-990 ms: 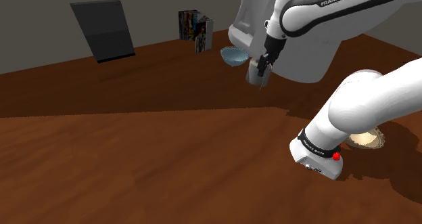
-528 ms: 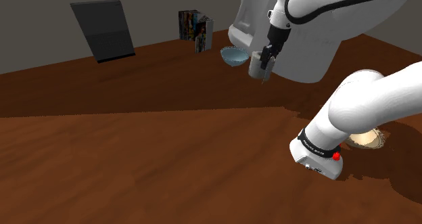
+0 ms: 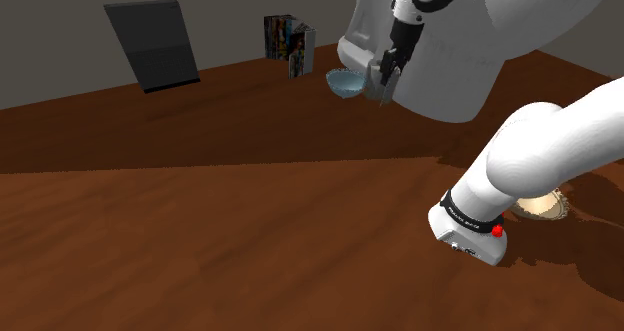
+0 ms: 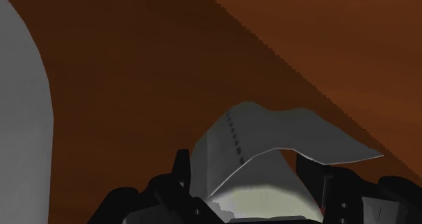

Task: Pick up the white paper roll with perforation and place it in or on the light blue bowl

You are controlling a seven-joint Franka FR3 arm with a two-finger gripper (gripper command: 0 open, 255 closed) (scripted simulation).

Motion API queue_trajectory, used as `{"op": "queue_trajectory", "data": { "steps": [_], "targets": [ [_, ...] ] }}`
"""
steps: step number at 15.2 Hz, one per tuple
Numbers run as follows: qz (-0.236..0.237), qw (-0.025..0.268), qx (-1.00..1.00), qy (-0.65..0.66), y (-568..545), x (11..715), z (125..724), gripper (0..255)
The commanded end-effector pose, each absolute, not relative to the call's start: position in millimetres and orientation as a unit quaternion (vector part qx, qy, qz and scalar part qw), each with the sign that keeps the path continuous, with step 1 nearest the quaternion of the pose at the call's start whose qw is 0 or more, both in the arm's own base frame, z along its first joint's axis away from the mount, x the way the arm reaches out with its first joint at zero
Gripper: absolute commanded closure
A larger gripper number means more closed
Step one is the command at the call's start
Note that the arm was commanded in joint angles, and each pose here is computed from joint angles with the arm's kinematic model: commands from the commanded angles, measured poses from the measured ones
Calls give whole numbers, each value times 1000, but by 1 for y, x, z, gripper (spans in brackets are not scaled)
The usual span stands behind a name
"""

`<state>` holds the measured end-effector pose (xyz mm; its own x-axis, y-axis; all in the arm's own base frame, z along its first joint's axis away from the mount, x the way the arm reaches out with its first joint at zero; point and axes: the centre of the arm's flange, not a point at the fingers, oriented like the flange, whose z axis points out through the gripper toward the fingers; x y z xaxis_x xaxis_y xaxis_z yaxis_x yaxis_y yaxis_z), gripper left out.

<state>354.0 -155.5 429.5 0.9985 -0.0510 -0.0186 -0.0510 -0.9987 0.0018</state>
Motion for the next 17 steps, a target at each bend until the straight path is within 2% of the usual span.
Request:
{"op": "queue_trajectory", "data": {
  "steps": [1,17],
  "targets": [
    [-9,1,1000,-25,-172,376,432,255],
    [-9,1,1000,-25,-303,541,446,255]
  ]
}}
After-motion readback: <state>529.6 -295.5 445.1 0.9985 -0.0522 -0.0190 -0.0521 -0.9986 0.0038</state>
